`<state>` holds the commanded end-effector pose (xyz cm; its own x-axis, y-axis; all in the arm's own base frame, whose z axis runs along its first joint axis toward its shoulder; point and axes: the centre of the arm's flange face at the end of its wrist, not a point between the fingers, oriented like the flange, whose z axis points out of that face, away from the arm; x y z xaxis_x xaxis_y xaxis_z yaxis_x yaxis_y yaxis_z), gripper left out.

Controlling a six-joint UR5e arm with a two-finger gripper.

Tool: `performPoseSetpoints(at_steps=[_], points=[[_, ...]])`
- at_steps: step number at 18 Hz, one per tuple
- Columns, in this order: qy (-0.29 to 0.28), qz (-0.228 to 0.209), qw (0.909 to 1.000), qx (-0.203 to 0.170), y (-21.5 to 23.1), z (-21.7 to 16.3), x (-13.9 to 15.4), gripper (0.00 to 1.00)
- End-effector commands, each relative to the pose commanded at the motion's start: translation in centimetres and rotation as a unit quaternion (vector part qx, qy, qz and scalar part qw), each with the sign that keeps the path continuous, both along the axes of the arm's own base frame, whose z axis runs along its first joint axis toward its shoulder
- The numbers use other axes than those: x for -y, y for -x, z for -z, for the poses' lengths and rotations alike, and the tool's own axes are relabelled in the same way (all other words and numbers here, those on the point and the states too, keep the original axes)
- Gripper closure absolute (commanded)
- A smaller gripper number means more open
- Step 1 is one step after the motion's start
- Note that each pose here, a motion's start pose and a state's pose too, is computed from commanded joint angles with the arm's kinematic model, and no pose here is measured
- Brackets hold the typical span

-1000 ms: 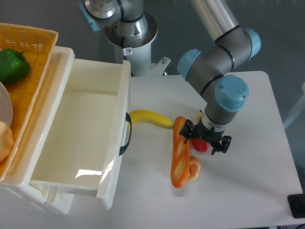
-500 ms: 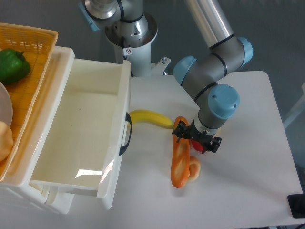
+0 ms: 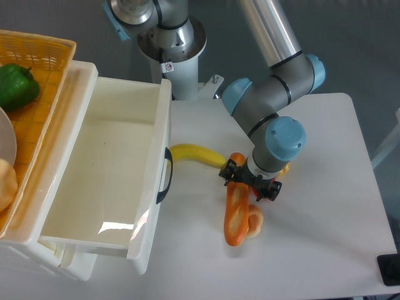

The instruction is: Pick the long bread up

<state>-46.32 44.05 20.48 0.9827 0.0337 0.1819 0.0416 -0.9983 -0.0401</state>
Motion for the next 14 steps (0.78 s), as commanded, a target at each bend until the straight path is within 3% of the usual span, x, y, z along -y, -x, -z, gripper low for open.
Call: performPoseSetpoints(at_steps=[3,4,7,10,12,14], points=[[0.001,0.001,1.0000,0.002,-0.10,0.25,-0.05,0.01],[0.001,0.002,1.0000,0.002,-0.19,0.29,-0.22,0.07],[0.003,0.002,1.0000,0.000,-0.14,0.26,-0.31,0.42],[0.001,0.004,1.0000,-0.003,0.20,-0.04,-0.51,0.58],[0.008,0.007,0.9999,-0.004,0.18,0.08,-0.34,0.82],[0.013,0.012,0.9998,-0.008,0.07,0.06,-0.56,0.86]])
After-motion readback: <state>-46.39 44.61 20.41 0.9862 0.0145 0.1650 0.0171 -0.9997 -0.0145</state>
